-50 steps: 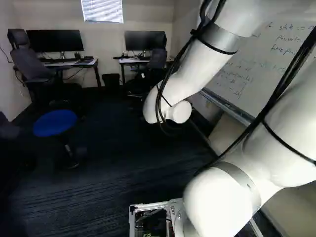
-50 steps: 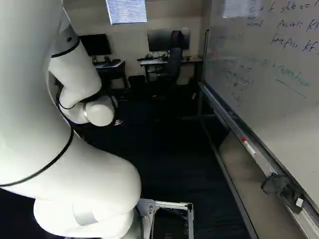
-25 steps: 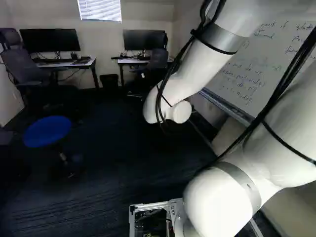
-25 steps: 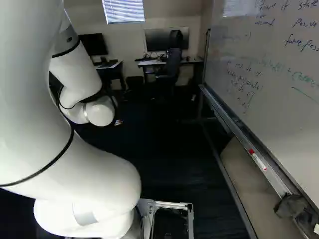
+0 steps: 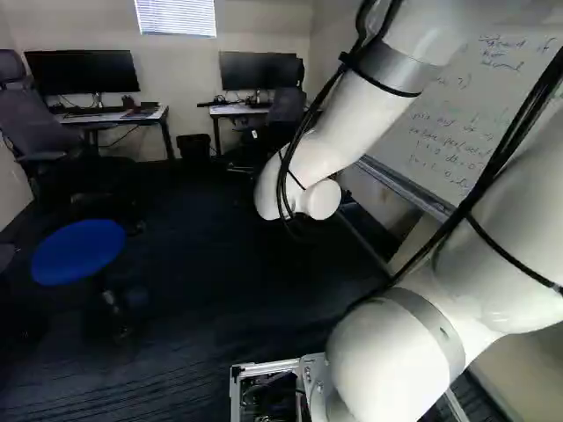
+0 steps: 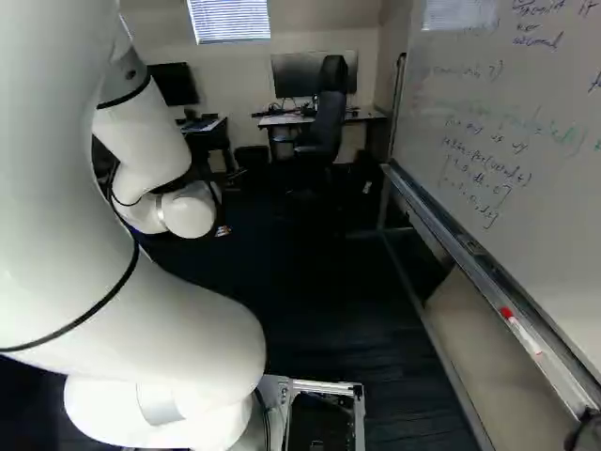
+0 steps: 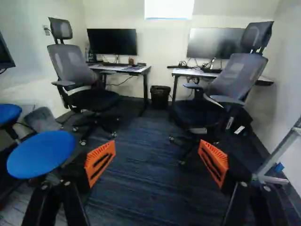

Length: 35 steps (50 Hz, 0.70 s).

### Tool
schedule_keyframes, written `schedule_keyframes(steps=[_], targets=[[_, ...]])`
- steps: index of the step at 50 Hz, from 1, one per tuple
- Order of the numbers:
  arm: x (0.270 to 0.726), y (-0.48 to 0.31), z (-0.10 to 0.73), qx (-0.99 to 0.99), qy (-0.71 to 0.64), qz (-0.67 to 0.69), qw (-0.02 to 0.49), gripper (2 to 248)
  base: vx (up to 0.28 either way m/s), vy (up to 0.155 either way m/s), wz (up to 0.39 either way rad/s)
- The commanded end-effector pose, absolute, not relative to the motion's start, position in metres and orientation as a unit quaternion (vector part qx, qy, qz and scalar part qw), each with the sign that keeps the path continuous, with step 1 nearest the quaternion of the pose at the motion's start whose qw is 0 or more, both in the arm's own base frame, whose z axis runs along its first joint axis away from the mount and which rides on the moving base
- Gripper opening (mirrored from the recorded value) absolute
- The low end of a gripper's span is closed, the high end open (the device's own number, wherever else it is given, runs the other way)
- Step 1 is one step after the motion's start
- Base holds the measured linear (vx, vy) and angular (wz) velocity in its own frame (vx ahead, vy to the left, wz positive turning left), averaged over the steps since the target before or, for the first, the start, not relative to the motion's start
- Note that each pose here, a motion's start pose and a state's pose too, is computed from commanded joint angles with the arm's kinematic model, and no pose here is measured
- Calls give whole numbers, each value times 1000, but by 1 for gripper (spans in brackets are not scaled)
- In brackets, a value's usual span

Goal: Open the door and move inside

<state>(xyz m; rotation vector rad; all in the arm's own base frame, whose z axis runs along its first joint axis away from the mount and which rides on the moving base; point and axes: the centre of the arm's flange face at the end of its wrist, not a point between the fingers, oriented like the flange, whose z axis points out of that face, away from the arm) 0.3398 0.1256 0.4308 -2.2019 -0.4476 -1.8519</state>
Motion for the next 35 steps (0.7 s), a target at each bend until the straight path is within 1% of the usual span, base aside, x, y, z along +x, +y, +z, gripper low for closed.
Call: schedule_keyframes(steps=[11,35], targets=[[340,126,431,-751,-153,-632,115,247,207,79,-10],[340,126,431,-751,-153,-632,115,247,194,9,-9]])
